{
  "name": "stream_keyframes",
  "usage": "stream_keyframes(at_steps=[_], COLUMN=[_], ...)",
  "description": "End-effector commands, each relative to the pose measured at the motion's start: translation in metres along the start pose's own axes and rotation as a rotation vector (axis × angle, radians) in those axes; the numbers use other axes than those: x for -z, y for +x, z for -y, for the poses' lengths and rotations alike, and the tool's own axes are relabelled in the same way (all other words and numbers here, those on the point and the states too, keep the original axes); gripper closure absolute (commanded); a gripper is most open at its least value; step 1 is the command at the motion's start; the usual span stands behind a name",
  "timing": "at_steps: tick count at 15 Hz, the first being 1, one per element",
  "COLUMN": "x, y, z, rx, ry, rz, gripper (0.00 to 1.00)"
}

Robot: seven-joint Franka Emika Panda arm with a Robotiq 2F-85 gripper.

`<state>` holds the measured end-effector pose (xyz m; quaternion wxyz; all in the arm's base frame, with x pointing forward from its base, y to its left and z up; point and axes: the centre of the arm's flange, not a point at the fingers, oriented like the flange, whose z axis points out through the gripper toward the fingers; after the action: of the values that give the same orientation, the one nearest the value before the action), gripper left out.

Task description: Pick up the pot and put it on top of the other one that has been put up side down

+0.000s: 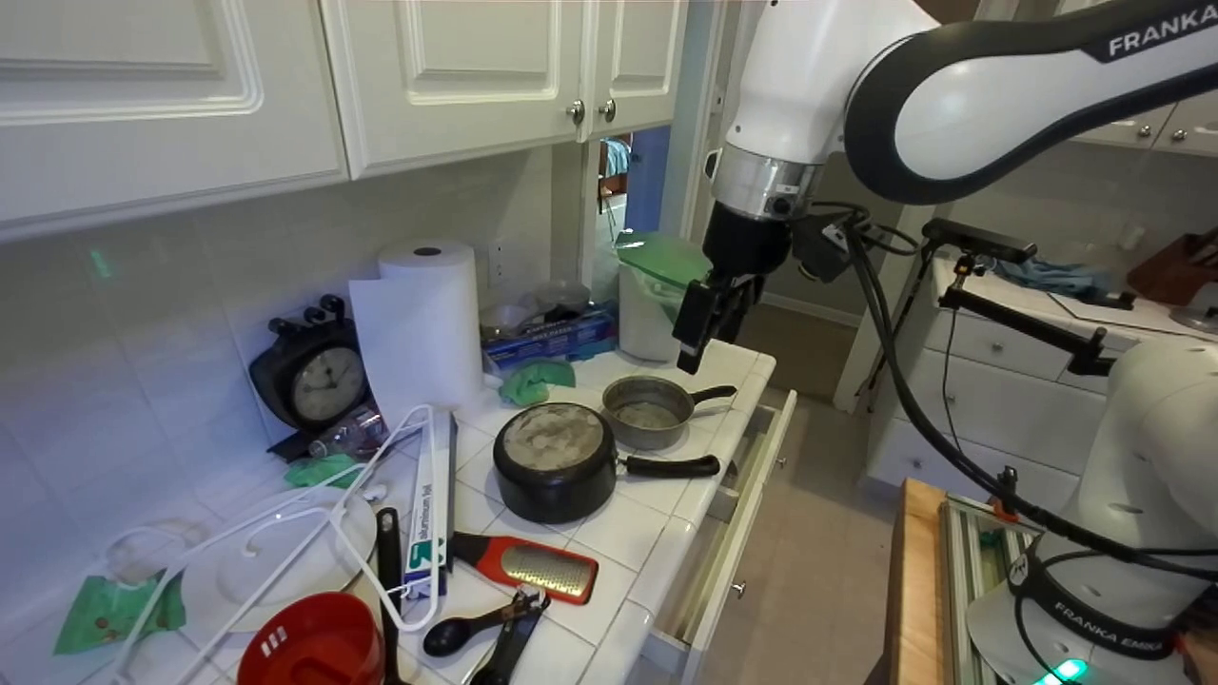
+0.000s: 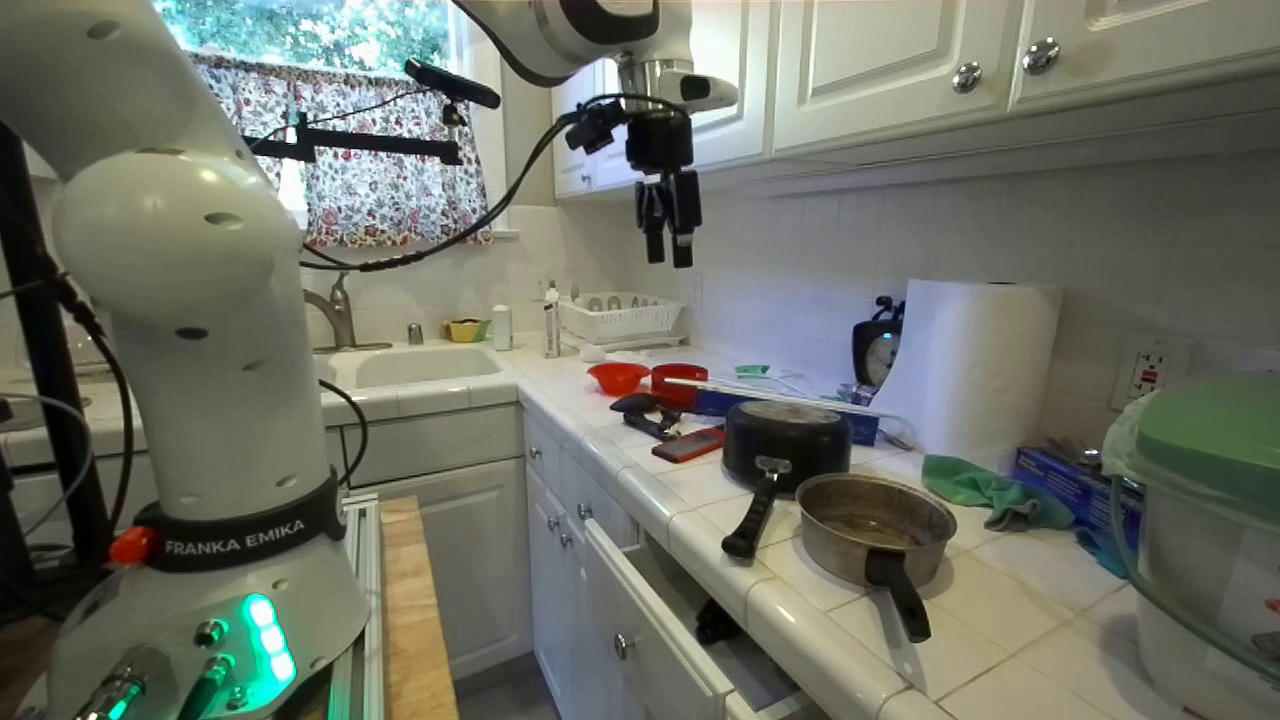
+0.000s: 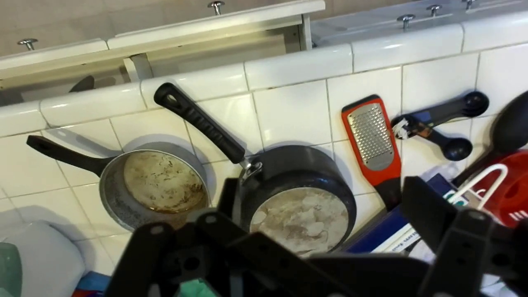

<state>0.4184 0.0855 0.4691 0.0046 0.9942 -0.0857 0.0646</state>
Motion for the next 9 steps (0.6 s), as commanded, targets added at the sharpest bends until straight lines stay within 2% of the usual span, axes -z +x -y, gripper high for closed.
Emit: stream_keyframes(at_steps=[1,2,4,6,7,9], x=[-0.013,-0.009,-0.014,-0.014,-0.016,-0.029], y=[0.001,0.005,0.008,0.008,0.011,0.022], z=[-0.049,-0.026,-0.045,-0.046,-0.046,-0.061], rx=[-0.081,-0.054,-0.086,-0.090,-0.121,-0.266], ry=[0.002,0.004,0.007,0.007,-0.019,-0.066], rz=[-0.039,-0.010,-0.011,-0.012,-0.003,-0.004], gripper=[0.00,0.00,0.00,0.00,0.00,0.00])
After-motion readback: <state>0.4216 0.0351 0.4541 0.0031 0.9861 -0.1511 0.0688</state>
